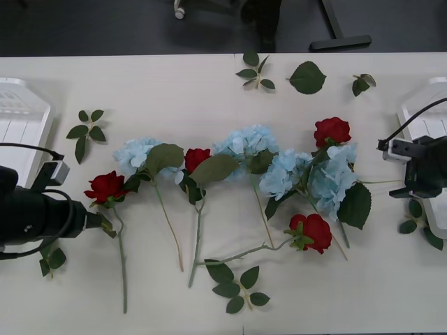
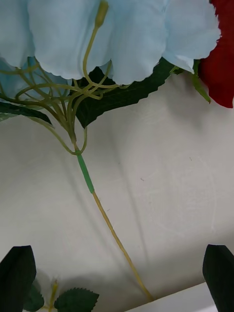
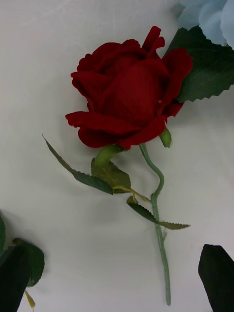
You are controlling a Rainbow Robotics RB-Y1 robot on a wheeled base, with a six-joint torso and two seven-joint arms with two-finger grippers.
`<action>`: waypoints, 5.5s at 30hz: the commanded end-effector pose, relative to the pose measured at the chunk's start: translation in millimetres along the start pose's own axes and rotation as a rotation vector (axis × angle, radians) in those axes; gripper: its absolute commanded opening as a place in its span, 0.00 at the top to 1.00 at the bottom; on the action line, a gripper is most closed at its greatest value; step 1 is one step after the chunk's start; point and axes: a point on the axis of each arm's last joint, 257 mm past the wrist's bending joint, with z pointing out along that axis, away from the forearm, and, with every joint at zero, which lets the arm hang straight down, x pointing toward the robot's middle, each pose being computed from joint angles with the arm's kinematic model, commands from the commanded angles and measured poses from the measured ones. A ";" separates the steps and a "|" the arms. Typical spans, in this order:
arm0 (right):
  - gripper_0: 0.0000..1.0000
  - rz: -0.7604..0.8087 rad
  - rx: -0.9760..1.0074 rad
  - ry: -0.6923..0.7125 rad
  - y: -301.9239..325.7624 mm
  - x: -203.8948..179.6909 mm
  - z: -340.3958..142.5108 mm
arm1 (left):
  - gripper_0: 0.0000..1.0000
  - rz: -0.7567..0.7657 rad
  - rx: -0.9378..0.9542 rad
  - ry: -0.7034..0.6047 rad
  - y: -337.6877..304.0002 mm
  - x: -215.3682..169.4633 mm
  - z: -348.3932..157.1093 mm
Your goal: Place the red flowers into the right box and the blue flowers into the left box. If a person shows an open palm, hand one flower to the person first, then continue sorting.
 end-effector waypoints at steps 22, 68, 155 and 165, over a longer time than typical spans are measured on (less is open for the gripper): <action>0.32 -0.100 0.054 0.014 10.7 -9.2 56.2 | 0.00 -0.024 -0.096 0.014 -29.7 -4.9 66.2; 1.00 0.353 -0.340 -0.609 53.3 -195.5 -40.0 | 1.00 0.007 -0.198 0.007 -16.5 -8.1 94.4; 0.06 0.330 -0.104 -0.145 -10.1 -18.8 15.3 | 1.00 0.176 0.668 -1.010 -362.0 -217.4 -177.0; 0.00 0.425 -0.284 -0.301 3.7 -53.0 -51.3 | 1.00 0.231 0.737 -1.050 -404.6 -214.8 -190.4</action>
